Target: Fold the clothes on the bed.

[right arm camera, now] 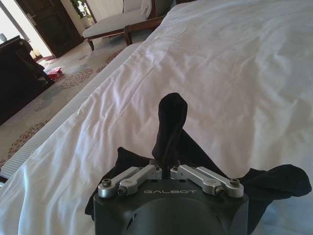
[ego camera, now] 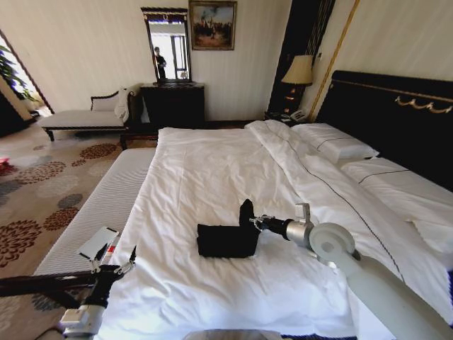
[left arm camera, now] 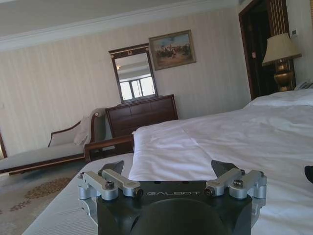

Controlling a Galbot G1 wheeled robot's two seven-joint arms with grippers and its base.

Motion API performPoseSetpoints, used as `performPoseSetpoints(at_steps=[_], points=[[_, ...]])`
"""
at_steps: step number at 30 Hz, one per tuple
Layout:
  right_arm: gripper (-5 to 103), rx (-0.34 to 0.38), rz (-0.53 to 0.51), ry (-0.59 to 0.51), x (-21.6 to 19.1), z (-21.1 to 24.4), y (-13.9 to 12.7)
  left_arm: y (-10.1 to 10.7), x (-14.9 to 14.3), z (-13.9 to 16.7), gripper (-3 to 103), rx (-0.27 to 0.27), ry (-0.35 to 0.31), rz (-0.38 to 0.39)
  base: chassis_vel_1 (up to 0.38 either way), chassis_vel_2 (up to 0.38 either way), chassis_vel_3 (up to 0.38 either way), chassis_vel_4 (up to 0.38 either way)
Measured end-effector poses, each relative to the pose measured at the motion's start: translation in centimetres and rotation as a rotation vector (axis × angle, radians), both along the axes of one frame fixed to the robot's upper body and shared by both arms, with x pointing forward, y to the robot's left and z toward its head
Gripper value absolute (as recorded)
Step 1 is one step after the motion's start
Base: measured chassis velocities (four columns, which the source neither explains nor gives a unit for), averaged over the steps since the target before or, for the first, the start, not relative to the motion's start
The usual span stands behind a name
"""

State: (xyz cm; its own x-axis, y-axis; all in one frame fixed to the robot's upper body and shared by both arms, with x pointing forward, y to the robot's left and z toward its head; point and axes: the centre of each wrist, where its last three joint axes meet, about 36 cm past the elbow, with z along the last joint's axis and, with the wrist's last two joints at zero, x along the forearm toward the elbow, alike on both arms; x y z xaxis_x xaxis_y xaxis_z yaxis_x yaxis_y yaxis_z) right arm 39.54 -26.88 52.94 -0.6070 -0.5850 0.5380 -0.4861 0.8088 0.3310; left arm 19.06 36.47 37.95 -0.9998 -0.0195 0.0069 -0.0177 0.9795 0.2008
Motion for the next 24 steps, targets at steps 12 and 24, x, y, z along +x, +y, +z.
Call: performPoseSetpoints(at_steps=[12, 24], points=[[2, 0.016, 0.069, 0.034, 1.5, -1.4, 3.9, 0.0, 0.0, 0.0, 100, 0.000, 0.000, 0.000, 0.000, 0.000, 0.000, 0.000], [2, -0.013, 0.059, 0.066, 2.8, -3.4, 5.5, 0.0, 0.0, 0.0, 100, 0.000, 0.000, 0.000, 0.000, 0.000, 0.000, 0.000]])
